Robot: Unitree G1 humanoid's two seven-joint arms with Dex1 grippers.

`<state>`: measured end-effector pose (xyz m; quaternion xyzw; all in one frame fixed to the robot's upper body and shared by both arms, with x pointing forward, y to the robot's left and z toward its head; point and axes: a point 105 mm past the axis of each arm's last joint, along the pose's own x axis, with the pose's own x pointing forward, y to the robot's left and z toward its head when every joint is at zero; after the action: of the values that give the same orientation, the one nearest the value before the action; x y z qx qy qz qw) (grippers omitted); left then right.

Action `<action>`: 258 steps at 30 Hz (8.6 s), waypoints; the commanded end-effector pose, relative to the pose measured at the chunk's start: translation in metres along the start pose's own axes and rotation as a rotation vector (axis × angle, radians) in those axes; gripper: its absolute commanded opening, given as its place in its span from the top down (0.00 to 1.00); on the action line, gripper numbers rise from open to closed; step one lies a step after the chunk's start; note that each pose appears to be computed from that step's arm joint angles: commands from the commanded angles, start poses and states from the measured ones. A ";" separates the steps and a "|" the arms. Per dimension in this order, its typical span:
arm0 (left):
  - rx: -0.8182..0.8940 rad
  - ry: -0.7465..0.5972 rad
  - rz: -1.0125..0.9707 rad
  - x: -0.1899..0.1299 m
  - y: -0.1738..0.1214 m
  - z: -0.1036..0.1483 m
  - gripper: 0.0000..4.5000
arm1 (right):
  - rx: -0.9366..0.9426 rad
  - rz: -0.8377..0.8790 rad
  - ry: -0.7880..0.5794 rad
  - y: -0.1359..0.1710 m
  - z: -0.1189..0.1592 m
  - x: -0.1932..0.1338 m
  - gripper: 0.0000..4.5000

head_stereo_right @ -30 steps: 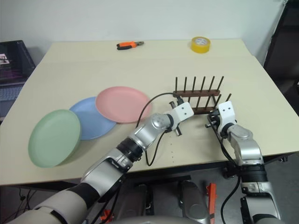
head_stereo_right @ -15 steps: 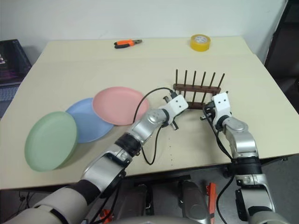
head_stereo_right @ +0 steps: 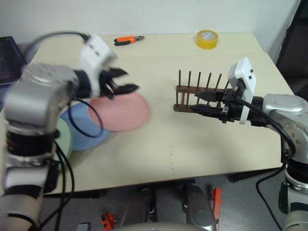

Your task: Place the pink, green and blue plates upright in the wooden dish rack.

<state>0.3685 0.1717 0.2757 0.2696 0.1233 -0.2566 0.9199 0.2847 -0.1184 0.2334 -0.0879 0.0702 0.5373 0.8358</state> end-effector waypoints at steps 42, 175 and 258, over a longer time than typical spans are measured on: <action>-0.574 0.288 0.421 -0.007 -0.023 -0.118 0.00 | -0.114 -0.089 0.009 -0.010 -0.017 0.019 0.04; 0.247 -0.317 -0.518 -0.033 -0.115 -0.026 0.36 | 0.375 -0.558 -0.481 -0.097 0.046 -0.081 1.00; -0.757 0.096 0.667 -0.226 0.035 -0.277 0.35 | 0.068 0.039 -0.206 -0.006 0.061 0.072 0.19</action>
<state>0.1765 0.4402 0.1344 -0.0544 0.1752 0.1091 0.9770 0.3266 -0.0449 0.2723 0.0051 0.0166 0.5479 0.8364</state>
